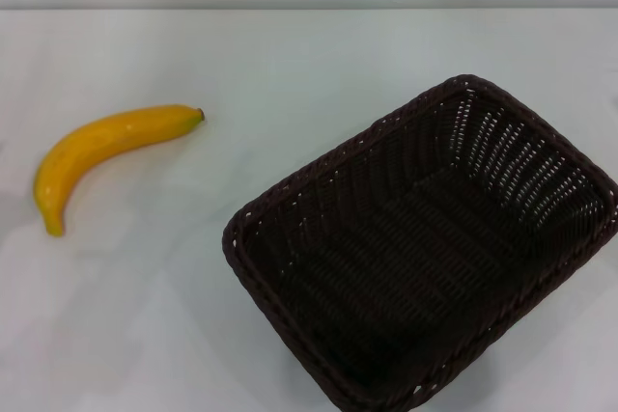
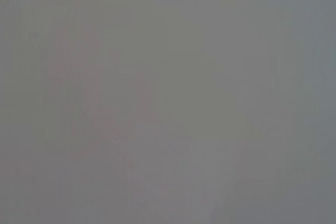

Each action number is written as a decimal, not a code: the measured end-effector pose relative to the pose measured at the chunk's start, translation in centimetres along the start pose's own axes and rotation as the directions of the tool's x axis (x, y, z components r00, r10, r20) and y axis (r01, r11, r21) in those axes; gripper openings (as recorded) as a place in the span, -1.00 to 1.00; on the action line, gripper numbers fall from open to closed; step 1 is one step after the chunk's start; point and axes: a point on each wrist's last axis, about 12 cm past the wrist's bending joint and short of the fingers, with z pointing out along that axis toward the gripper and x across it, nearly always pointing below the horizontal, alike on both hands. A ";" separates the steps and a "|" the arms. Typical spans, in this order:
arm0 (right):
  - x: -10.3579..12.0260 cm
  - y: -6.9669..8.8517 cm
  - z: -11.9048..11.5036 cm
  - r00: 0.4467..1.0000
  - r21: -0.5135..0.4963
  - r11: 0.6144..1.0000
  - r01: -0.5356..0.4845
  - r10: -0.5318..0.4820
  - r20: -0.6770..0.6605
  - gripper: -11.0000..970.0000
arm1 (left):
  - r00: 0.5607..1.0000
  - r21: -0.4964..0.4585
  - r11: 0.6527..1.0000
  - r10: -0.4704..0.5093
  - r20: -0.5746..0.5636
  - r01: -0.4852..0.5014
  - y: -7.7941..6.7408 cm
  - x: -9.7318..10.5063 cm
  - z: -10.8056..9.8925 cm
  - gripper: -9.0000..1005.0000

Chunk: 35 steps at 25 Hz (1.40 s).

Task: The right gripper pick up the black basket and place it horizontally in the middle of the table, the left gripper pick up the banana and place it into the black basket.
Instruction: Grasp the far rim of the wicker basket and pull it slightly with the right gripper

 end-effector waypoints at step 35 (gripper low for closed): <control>-5.1 10.2 21.9 0.300 -0.026 0.997 -0.078 -0.002 -0.954 0.73 | 0.966 -0.145 0.986 0.044 -0.254 -0.083 5.7 -4.3 -4.3 0.47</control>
